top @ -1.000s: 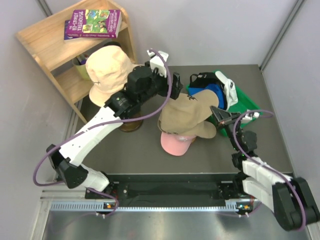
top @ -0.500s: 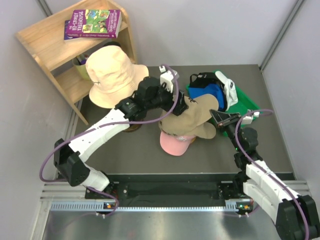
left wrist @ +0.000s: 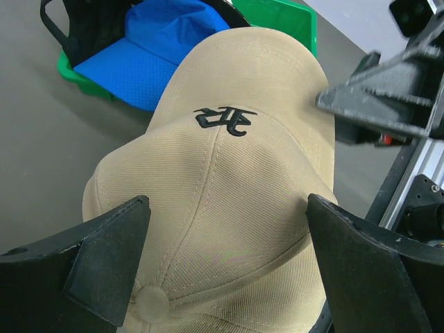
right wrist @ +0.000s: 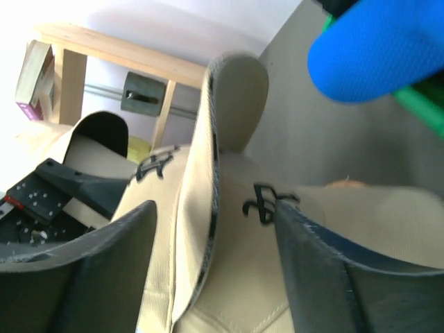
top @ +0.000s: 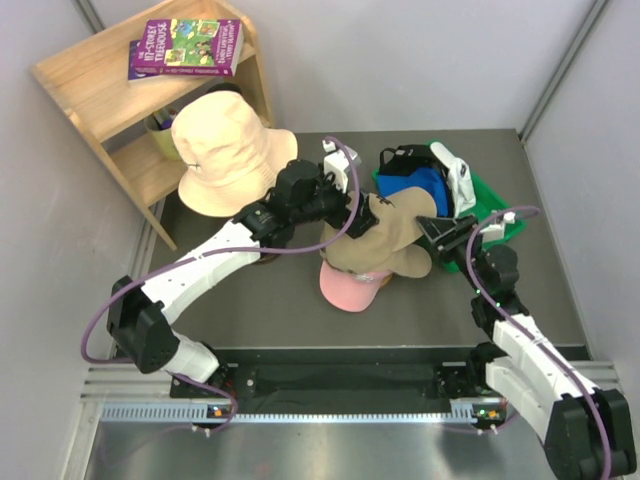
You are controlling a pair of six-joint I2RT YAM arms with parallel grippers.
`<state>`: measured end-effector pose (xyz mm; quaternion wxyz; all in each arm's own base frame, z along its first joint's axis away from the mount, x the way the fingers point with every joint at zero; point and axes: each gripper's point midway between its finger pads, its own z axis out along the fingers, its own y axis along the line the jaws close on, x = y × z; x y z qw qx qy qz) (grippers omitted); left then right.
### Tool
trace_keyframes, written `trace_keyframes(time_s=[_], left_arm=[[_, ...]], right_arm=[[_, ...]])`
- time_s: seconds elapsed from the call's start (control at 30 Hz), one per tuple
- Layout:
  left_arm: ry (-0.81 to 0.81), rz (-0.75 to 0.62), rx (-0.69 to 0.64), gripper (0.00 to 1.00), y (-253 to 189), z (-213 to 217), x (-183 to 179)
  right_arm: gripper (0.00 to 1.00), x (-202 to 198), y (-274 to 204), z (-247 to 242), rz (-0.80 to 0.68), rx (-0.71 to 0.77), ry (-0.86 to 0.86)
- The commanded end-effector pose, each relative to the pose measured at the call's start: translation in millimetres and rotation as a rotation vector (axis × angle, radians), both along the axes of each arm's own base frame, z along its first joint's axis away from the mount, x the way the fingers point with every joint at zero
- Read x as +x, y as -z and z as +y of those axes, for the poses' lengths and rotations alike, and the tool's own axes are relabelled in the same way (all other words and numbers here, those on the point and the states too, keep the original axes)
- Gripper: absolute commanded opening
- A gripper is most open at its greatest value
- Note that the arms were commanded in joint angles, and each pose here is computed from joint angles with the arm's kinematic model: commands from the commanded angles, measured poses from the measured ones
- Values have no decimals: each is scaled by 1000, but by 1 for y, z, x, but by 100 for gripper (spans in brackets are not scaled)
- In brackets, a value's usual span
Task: Stack the hats
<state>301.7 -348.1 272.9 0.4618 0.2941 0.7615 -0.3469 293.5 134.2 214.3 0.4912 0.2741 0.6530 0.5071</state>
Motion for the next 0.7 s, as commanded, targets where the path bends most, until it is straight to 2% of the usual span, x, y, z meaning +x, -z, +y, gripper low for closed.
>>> trace_keyframes(time_s=[0.0, 0.13, 0.3, 0.37, 0.4, 0.43, 0.5, 0.67], left_arm=[[49, 11, 24, 99, 10, -1, -9], [54, 4, 32, 99, 11, -2, -8], [65, -5, 35, 99, 10, -2, -8], [62, -14, 39, 99, 9, -1, -8], [57, -19, 40, 99, 8, 0, -7], [49, -20, 40, 99, 7, 0, -6], [16, -43, 32, 99, -4, 4, -1], [-66, -102, 6, 99, -44, 12, 11]], right_arm=[[71, 8, -35, -3, -118, -75, -47], [79, 24, -42, -7, -136, -132, -73], [79, 39, -45, 2, -143, -154, -151], [68, 45, -41, 5, -128, -160, -169], [59, 46, -43, 7, -134, -165, -184], [26, 48, -37, 7, -114, -166, -191], [0, 47, -34, 6, -101, -159, -193], [0, 41, -39, -2, -77, -54, -169]])
